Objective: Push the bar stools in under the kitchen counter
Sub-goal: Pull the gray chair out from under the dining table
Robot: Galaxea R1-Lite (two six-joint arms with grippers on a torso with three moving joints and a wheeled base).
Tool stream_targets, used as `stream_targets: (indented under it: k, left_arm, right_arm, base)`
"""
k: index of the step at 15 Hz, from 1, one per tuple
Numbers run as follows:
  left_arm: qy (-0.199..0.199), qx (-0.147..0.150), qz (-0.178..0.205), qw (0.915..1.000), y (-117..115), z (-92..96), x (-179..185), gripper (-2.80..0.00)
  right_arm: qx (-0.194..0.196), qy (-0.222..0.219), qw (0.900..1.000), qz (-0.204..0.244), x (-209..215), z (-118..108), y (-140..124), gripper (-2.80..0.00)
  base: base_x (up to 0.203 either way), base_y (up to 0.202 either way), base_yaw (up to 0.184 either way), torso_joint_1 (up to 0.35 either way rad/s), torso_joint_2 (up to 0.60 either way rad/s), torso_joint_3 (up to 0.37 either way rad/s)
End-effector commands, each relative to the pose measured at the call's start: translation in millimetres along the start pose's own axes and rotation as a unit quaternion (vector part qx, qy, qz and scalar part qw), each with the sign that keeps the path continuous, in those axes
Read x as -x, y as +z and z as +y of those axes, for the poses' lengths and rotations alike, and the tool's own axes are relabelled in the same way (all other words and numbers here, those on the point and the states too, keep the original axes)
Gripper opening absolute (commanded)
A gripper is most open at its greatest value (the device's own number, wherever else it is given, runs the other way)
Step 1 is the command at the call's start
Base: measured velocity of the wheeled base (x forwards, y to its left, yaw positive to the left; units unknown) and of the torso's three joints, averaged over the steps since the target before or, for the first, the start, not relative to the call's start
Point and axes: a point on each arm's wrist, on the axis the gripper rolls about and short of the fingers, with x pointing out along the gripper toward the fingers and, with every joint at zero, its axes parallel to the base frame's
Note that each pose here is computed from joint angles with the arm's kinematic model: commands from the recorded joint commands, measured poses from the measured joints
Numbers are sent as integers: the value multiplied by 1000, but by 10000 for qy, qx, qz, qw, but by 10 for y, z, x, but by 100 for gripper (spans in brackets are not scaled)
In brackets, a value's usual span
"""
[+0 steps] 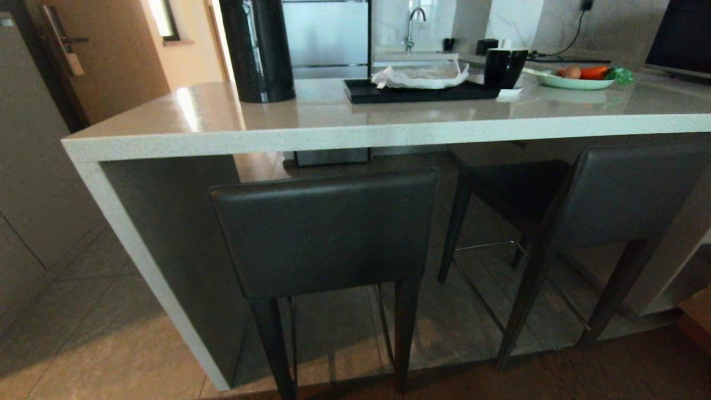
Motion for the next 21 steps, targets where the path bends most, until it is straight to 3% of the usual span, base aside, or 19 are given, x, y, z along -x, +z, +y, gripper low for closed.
stream_targets:
  k: [1, 8, 16, 18, 19, 21]
  left_arm:
    - [6, 2, 12, 10000, -2, 0, 0, -280]
    - [6, 2, 12, 10000, -2, 0, 0, -280]
    - [-2, -96, 29, 9999, -1, -1, 2, -280]
    - [-57, -192, -190, 9996, 172, -7, 44, -280]
    - [-141, -176, -230, 9995, 359, -13, 65, -280]
    - [-304, 5, 230, 9993, 635, -22, -72, -280]
  right_arm:
    - [2, 6, 10000, 17, 0, 0, -4, -280]
    - [2, 5, 10000, 10, 0, 0, -3, -280]
    - [61, 18, 10000, -36, 8, 0, 25, -280]
    - [68, 150, 9997, -161, 49, -3, 285, -280]
    - [27, 225, 9997, 27, 13, -4, 416, -280]
    - [-53, 312, 9976, 609, -174, -10, 620, -280]
  base:
    - [0, 0, 0, 20, -120, -271]
    - [0, 0, 0, 176, -479, -291]
    - [0, 0, 0, 27, -71, -43]
    - [0, 0, 0, 0, 0, 0]
    - [0, 0, 0, 0, 0, 0]
    - [0, 0, 0, 0, 0, 0]
